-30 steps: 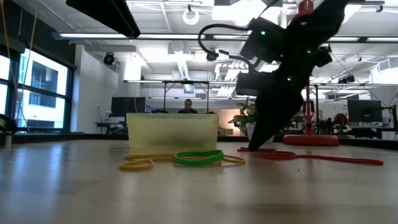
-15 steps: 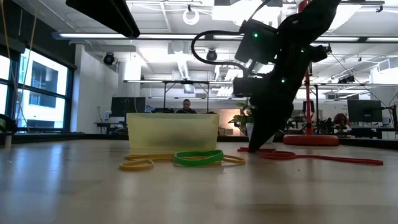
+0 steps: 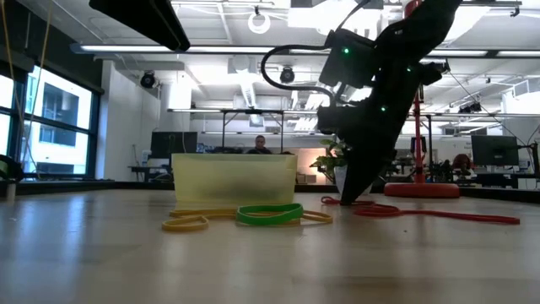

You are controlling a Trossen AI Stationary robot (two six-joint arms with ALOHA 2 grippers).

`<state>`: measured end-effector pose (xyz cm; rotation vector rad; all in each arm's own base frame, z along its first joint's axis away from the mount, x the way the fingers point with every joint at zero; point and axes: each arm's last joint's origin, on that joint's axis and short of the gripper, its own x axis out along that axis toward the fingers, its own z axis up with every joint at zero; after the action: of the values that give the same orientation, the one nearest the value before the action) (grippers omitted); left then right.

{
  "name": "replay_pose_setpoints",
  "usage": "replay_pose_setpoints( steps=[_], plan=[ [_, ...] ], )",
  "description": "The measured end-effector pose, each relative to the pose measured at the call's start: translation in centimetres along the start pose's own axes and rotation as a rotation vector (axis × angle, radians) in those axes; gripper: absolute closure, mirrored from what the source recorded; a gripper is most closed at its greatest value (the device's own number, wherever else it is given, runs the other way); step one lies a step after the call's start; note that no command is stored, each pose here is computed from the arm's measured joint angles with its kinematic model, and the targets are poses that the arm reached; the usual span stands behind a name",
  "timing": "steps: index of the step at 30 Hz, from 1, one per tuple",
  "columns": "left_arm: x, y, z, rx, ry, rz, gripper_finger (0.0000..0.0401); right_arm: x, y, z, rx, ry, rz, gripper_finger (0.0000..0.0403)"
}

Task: Pick and place rubber bands into bin
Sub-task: Put the red rubber band into the yellow bin

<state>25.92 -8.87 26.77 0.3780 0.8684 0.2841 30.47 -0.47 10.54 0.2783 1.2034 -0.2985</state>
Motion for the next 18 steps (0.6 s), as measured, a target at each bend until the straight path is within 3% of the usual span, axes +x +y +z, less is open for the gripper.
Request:
replay_pose_setpoints(
  steps=[10, 18],
  plan=[
    [0.0, 0.0, 0.0, 0.0, 0.0, -0.004, 0.0245, -3.5, -0.2, -0.4, 0.033, -0.003, 0.035, 0.04],
    [0.0, 0.0, 0.0, 0.0, -0.001, -0.004, 0.0245, -8.1, 0.0, -0.3, 0.048, -0.121, 0.064, 0.0401]
  ],
)
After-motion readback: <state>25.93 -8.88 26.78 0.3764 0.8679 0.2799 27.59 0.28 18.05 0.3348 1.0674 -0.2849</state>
